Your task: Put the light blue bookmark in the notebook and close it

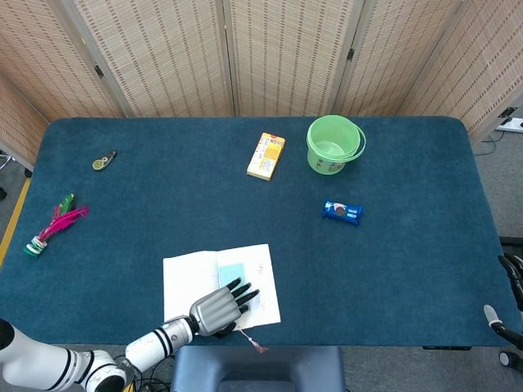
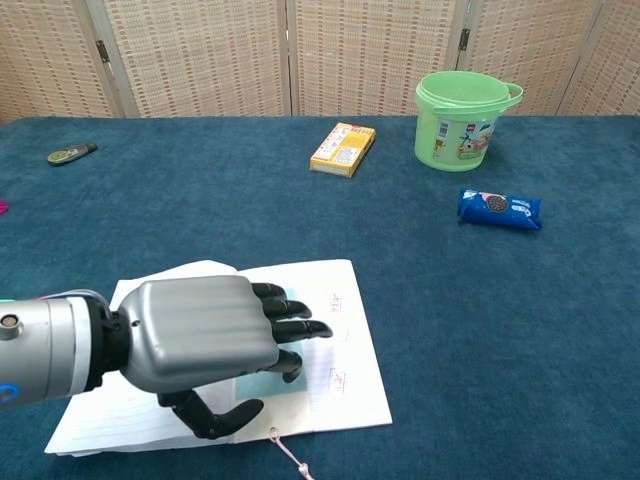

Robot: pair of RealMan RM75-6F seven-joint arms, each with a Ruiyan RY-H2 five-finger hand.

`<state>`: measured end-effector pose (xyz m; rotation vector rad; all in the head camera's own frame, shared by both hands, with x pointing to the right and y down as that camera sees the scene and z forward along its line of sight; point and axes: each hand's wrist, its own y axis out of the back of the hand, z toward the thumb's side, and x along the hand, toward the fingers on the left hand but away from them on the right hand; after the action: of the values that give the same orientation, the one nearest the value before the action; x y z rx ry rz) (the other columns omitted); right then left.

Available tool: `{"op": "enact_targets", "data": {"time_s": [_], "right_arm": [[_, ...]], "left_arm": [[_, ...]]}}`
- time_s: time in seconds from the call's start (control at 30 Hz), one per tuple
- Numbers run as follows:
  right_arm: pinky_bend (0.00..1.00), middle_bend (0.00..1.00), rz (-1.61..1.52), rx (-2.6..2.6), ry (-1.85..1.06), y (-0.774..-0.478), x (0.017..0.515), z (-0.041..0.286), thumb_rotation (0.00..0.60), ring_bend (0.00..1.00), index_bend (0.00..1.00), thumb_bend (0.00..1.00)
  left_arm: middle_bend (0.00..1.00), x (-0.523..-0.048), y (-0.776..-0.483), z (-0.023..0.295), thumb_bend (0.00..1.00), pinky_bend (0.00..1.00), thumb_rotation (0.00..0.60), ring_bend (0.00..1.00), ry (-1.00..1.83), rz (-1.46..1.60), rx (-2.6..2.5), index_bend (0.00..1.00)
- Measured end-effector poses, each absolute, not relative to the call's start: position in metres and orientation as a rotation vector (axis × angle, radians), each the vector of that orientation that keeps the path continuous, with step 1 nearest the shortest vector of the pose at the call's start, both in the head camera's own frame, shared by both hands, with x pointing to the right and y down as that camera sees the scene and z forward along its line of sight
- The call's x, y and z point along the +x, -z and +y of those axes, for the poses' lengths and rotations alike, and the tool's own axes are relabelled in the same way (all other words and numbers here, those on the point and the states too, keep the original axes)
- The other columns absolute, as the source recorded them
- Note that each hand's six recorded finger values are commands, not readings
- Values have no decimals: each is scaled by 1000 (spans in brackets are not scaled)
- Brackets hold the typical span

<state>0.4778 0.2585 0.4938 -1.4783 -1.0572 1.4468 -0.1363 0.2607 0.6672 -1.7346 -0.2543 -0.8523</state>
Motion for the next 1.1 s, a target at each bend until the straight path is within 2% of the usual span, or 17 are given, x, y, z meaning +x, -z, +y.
{"op": "enact_targets", "data": {"time_s": [0.27, 0.5, 1.1], "right_arm": [[75, 106, -1060, -1483, -1441, -494, 478, 259, 600, 51, 65, 252], [75, 106, -1058, -1489, -1435, -495, 477, 259, 600, 51, 65, 252], [75, 106, -1064, -1480, -1449, -494, 481, 261, 600, 51, 65, 252]], "left_arm": [[0, -139, -653, 262, 600, 150, 265, 0, 829, -241, -1742, 292], [0, -139, -639, 277, 600, 150, 267, 0, 770, -252, -1765, 291], [0, -132, -650, 297, 600, 150, 264, 0, 758, -292, -1801, 290]]}}
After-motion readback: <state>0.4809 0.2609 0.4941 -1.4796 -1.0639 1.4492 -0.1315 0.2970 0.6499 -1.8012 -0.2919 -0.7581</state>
